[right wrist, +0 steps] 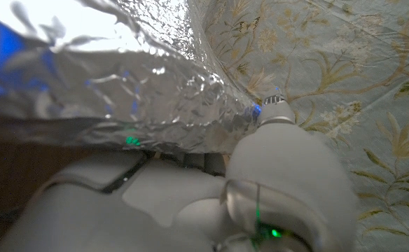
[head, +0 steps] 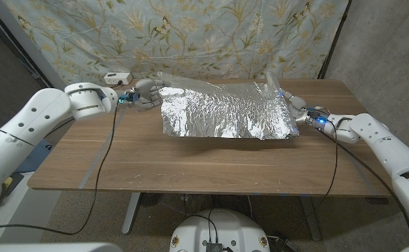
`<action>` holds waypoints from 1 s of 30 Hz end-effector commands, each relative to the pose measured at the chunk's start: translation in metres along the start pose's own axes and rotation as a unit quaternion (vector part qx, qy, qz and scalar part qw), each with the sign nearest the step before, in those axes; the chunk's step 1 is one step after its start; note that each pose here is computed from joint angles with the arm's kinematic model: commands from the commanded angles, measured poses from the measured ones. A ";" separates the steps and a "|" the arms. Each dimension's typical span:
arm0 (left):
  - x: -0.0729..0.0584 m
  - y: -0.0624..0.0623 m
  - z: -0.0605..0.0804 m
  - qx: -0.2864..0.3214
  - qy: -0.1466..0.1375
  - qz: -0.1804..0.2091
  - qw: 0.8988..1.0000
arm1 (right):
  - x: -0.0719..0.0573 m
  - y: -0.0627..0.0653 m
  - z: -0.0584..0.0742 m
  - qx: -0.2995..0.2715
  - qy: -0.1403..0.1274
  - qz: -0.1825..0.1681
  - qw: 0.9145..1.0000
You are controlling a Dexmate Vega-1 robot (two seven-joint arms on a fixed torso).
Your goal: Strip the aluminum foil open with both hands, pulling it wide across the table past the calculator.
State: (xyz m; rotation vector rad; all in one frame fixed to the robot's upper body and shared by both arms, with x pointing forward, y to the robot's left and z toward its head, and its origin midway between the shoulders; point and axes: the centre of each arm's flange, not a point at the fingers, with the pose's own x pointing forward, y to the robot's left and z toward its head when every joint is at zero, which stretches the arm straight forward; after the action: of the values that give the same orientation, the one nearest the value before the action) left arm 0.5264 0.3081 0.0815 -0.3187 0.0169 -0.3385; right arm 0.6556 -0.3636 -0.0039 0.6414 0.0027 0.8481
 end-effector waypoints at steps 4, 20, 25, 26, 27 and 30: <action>0.003 0.003 -0.006 -0.018 -0.008 -0.026 0.999 | 0.008 0.005 -0.002 -0.005 0.009 0.001 1.000; 0.018 -0.004 -0.012 -0.028 -0.007 -0.062 0.998 | 0.004 0.003 0.000 -0.009 0.009 -0.003 1.000; 0.023 -0.004 -0.015 -0.035 -0.005 -0.077 0.996 | 0.004 0.003 0.000 -0.010 0.011 -0.005 1.000; 0.023 -0.004 -0.015 -0.036 -0.005 -0.077 0.996 | 0.005 0.004 0.001 -0.011 0.011 -0.004 1.000; 0.024 -0.004 -0.015 -0.037 -0.004 -0.078 0.996 | 0.005 0.004 0.001 -0.010 0.011 -0.004 1.000; 0.025 -0.003 -0.016 -0.038 -0.006 -0.078 0.996 | 0.006 0.004 0.001 -0.010 0.011 -0.004 1.000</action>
State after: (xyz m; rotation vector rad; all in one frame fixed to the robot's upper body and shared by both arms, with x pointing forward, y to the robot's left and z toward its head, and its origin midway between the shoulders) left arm 0.5410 0.2960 0.0718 -0.3783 -0.0053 -0.4606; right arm 0.6566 -0.3581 -0.0017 0.6206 0.0135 0.8499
